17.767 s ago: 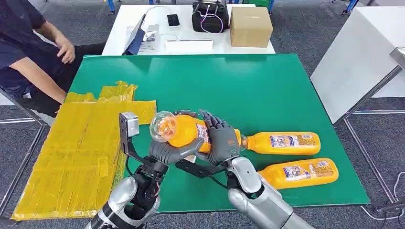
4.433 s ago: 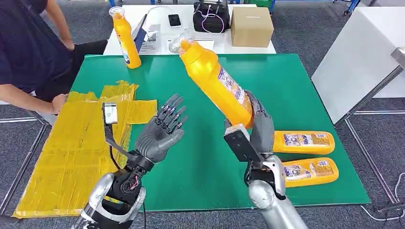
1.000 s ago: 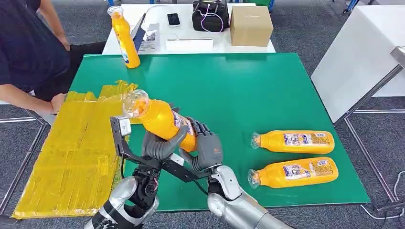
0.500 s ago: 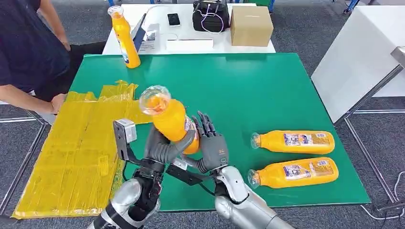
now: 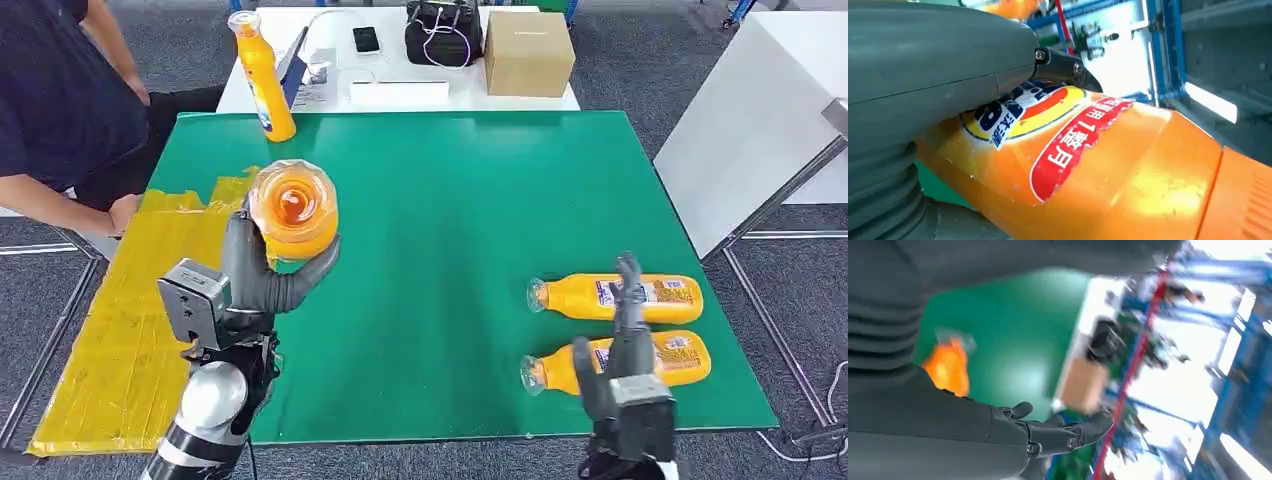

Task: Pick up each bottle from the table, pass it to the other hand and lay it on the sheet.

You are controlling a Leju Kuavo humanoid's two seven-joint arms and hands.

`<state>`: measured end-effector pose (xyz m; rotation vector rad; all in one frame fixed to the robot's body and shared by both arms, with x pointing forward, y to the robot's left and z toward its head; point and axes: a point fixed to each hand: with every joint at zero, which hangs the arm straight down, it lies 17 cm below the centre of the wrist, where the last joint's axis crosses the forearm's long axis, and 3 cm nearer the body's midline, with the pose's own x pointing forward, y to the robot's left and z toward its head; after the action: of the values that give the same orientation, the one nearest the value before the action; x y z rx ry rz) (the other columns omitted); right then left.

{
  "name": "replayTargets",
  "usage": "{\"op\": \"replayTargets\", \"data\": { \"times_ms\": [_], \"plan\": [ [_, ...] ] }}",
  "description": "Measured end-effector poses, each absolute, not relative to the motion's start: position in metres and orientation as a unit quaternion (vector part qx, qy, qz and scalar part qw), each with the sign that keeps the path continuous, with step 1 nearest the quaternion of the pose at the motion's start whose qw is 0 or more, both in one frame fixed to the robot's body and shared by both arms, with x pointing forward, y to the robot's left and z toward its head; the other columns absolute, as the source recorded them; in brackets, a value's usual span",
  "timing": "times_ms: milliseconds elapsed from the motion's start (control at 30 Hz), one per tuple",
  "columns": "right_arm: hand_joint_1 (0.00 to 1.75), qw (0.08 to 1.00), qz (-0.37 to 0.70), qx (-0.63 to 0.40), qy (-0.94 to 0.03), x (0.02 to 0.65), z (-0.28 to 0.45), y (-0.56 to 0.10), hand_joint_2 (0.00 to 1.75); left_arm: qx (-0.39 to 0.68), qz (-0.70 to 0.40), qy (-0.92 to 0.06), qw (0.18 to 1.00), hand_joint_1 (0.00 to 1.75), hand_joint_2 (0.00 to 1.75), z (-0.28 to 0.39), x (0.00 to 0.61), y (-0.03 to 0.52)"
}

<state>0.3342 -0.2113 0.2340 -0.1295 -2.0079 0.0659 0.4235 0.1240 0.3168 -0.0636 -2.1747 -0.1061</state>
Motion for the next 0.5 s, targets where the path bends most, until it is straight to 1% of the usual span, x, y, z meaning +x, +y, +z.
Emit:
{"op": "replayTargets", "data": {
  "times_ms": [67, 100, 200, 267, 333, 500],
  "plan": [
    [0.00, 0.522, 0.012, -0.047, -0.851, 0.327, 0.248, -0.222, 0.00, -0.012, -0.046, -0.886, 0.461, 1.75, 1.75, 0.316, 0.424, 0.128],
    [0.00, 0.522, -0.009, -0.020, -0.853, 0.323, 0.254, -0.226, 0.00, 0.003, -0.052, -0.889, 0.456, 1.75, 1.75, 0.316, 0.424, 0.130],
    [0.00, 0.509, -0.065, 0.158, -0.844, 0.302, 0.281, -0.221, 0.00, 0.057, -0.084, -0.896, 0.432, 1.75, 1.75, 0.317, 0.422, 0.133],
    [0.00, 0.481, -0.069, 0.233, -0.843, 0.286, 0.303, -0.224, 0.00, 0.108, -0.126, -0.894, 0.415, 1.75, 1.75, 0.316, 0.424, 0.131],
    [0.00, 0.460, -0.071, 0.251, -0.849, 0.278, 0.318, -0.237, 0.00, 0.158, -0.176, -0.884, 0.404, 1.75, 1.75, 0.308, 0.427, 0.126],
    [0.00, 0.445, -0.069, 0.215, -0.866, 0.272, 0.330, -0.266, 0.00, 0.242, -0.265, -0.844, 0.398, 1.75, 1.75, 0.285, 0.440, 0.121]
  ]
}}
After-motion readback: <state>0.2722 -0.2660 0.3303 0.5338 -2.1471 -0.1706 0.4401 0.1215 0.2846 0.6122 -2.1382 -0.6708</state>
